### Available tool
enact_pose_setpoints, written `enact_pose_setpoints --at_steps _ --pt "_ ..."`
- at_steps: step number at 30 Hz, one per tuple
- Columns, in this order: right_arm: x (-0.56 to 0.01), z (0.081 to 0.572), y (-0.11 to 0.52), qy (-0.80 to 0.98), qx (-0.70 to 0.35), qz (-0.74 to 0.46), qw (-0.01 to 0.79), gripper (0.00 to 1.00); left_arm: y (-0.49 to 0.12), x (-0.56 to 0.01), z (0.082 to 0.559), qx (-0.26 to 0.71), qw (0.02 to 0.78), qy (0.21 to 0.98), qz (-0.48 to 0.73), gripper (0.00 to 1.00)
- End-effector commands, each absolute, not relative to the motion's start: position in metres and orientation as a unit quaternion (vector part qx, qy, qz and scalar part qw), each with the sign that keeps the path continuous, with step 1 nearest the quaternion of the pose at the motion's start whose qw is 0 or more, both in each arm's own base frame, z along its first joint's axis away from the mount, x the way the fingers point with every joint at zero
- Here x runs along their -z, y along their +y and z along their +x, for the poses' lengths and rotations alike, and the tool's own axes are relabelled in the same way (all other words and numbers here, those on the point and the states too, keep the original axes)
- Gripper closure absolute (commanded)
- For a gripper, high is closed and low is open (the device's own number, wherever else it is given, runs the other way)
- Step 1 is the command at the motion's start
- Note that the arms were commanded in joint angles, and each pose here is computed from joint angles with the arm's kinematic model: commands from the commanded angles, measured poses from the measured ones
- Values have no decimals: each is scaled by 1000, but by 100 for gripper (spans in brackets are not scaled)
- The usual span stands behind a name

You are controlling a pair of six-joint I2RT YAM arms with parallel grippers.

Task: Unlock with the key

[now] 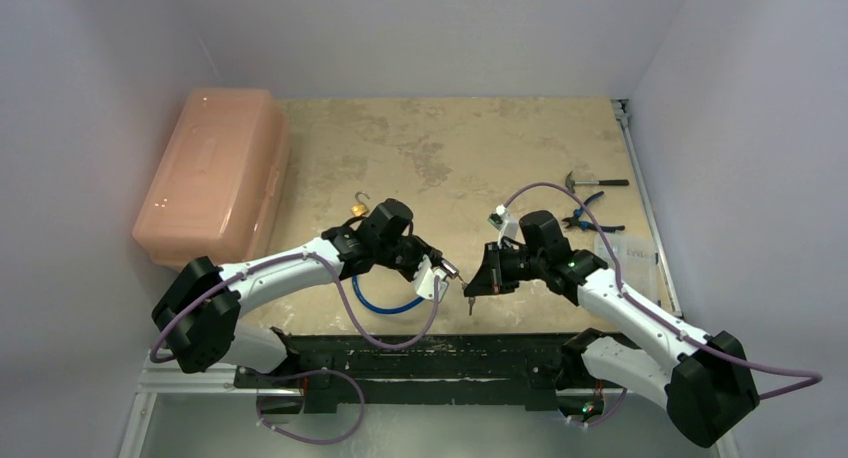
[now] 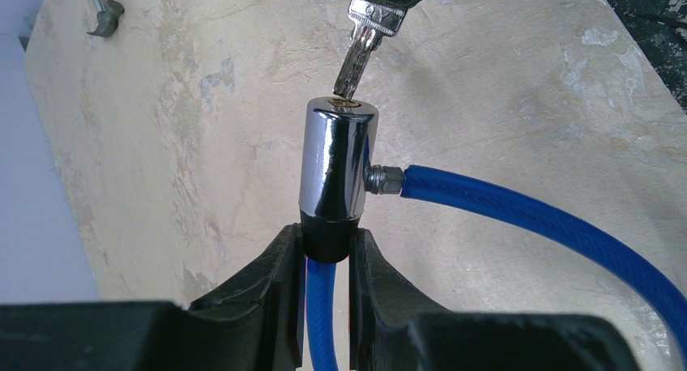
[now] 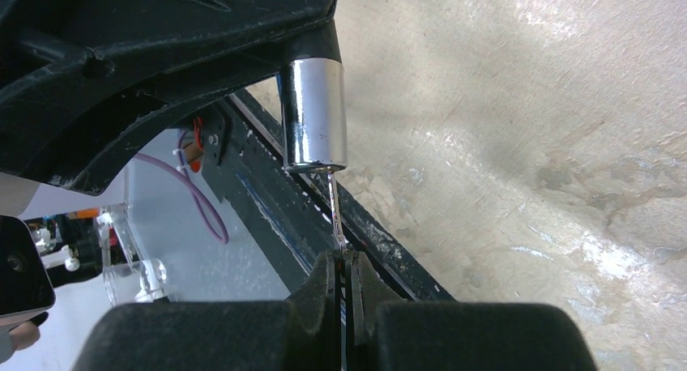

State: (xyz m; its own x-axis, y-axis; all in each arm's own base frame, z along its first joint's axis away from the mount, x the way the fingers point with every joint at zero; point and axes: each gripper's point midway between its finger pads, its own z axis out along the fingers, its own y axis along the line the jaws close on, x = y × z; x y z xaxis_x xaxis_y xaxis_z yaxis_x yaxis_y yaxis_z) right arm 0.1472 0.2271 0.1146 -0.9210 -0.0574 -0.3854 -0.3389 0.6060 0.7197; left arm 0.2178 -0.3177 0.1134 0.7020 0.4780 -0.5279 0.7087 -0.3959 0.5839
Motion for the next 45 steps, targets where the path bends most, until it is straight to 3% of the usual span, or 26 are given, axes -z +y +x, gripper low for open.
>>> enact_pose_setpoints --at_steps 1,45 --pt "-128 153 229 873 -434 -126 183 100 -325 -131 216 137 442 334 821 100" --pt "-134 153 232 869 -440 -136 181 100 -327 -130 213 130 438 332 825 100"
